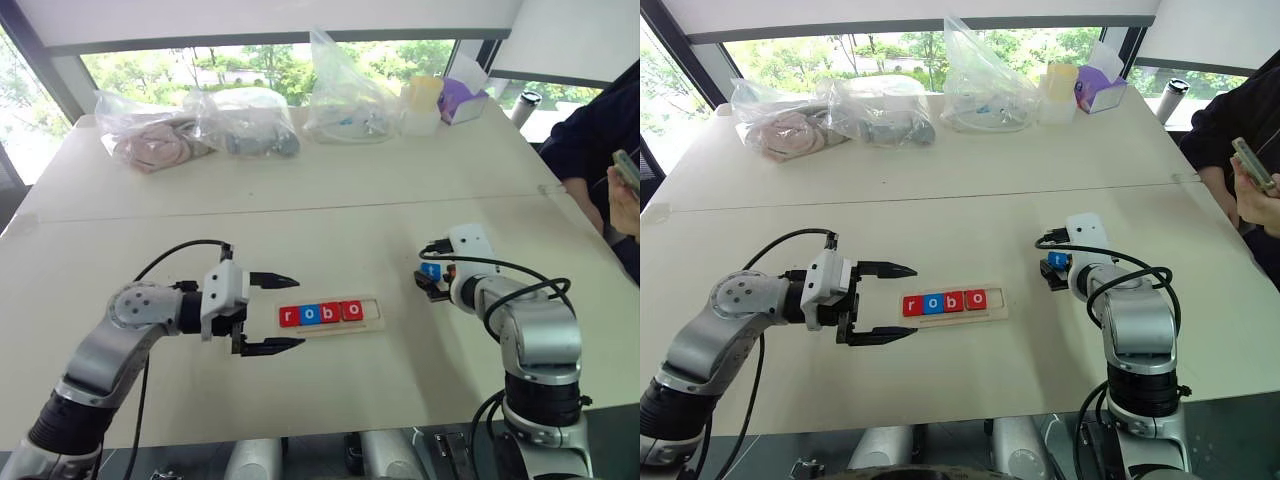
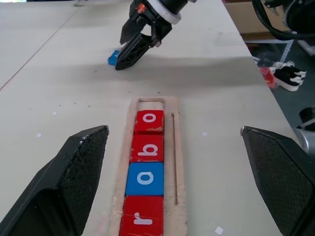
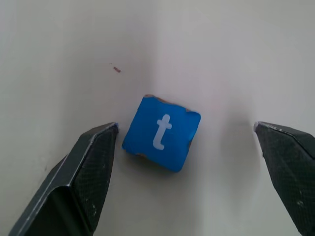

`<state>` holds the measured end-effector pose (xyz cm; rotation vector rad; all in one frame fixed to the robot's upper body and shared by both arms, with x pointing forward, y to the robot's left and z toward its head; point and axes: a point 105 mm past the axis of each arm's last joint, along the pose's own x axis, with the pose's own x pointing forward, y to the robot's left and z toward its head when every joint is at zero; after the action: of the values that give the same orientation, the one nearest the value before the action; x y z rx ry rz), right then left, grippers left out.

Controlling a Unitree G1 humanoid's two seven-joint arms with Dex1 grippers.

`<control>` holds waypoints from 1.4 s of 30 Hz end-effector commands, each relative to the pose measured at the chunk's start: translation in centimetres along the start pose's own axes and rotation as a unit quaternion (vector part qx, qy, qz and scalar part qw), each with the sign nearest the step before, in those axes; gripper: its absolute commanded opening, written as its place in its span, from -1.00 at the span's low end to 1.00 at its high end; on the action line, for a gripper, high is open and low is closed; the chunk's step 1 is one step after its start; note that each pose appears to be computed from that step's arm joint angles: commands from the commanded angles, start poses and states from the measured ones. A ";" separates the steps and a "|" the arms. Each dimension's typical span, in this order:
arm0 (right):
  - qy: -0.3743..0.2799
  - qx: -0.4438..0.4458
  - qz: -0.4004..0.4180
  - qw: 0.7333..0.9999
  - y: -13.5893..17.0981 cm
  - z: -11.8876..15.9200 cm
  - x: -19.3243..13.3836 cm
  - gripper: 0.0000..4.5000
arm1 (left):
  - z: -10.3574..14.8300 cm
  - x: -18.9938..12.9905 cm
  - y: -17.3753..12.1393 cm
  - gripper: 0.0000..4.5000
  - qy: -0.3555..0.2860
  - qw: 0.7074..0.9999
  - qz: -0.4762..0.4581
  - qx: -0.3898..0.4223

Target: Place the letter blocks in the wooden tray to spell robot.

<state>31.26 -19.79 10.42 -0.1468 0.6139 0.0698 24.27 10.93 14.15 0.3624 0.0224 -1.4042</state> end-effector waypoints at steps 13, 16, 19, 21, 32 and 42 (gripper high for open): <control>0.007 0.056 0.030 0.998 1.1 0.0 -0.8 -0.50 | 0.7 0.3 0.1 1.00 -0.010 1.000 -0.001 0.020; 0.012 0.051 0.045 0.998 1.5 -1.1 -1.4 -0.50 | 0.7 0.3 0.1 1.00 -0.010 1.000 -0.001 0.019; -0.002 0.054 0.083 0.995 2.6 -1.9 -2.6 -0.50 | 0.6 0.3 0.1 1.00 -0.010 1.000 -0.001 0.020; -0.009 0.050 0.097 0.994 3.1 -2.1 -3.2 -0.50 | 0.6 0.3 0.1 1.00 -0.010 1.000 -0.002 0.020; -0.007 0.046 0.126 0.991 4.4 -3.2 -4.3 -0.04 | 0.4 0.5 0.2 1.00 -0.011 1.000 -0.006 0.021; 0.007 -0.178 0.176 0.968 2.0 0.0 -5.7 0.98 | 0.4 0.5 0.5 1.00 -0.011 1.000 -0.007 0.025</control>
<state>26.26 -18.50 13.46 -0.3787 0.6499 0.4586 24.80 10.64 13.90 0.3738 0.0061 -1.4148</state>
